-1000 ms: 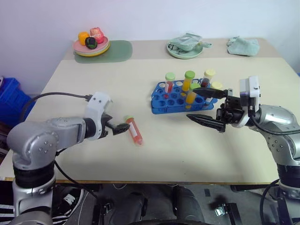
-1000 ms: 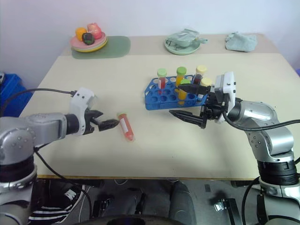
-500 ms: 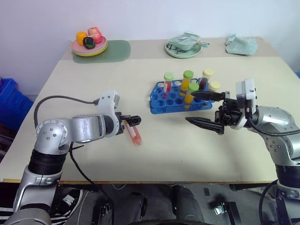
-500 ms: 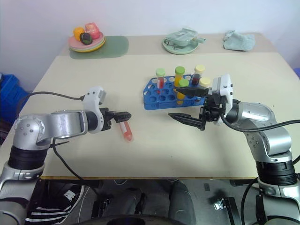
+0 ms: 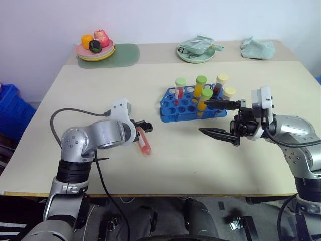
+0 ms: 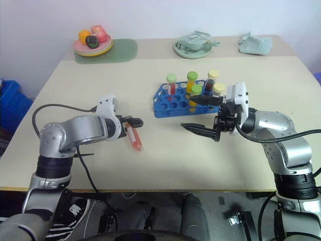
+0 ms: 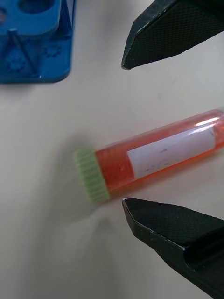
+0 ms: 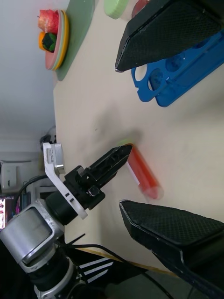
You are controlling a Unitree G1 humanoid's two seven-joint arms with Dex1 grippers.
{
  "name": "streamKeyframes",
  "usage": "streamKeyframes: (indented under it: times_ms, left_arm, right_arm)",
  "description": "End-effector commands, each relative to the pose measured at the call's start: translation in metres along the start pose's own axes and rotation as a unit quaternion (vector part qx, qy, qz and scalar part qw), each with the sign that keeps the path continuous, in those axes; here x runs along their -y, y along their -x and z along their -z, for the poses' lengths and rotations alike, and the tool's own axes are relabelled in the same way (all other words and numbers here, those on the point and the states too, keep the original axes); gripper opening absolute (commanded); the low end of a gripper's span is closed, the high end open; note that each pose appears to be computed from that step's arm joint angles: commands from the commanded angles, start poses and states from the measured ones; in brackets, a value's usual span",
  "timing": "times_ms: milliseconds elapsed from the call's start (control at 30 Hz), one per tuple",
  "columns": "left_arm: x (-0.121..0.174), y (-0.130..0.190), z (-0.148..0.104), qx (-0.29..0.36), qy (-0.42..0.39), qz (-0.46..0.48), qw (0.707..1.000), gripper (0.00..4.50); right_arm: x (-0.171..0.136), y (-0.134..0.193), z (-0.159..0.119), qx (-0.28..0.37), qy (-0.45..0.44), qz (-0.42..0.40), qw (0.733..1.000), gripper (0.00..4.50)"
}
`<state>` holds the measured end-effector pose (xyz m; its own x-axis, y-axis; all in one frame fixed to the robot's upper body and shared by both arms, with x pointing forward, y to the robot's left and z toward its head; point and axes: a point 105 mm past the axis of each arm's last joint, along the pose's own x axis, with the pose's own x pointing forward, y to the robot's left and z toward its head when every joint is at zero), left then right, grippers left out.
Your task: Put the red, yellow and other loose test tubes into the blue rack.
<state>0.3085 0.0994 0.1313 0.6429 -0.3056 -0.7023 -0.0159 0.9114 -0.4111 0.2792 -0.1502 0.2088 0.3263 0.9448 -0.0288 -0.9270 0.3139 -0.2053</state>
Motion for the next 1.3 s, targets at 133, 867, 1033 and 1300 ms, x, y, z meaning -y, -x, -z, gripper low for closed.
streamKeyframes:
  times_ms: [133, 867, 1033, 1300]
  left_arm:
    - [-0.005, 0.002, 0.000, 0.002, 0.016, -0.014, 1.000, 4.50]
    - [0.000, -0.015, -0.004, -0.049, 0.027, -0.025, 0.998, 3.60]
    - [0.001, -0.016, -0.005, -0.052, 0.019, -0.022, 0.998, 2.17]
    - [-0.003, -0.015, -0.005, -0.051, 0.023, -0.031, 0.998, 2.17]
  right_arm:
    - [-0.009, 0.024, 0.004, -0.036, -0.011, -0.035, 0.999, 4.49]
    - [-0.010, 0.037, 0.013, -0.074, -0.010, -0.048, 0.996, 4.50]
    - [-0.011, 0.038, 0.014, -0.077, -0.010, -0.045, 0.996, 4.50]
    - [-0.010, 0.038, 0.017, -0.079, -0.008, -0.042, 0.996, 4.50]
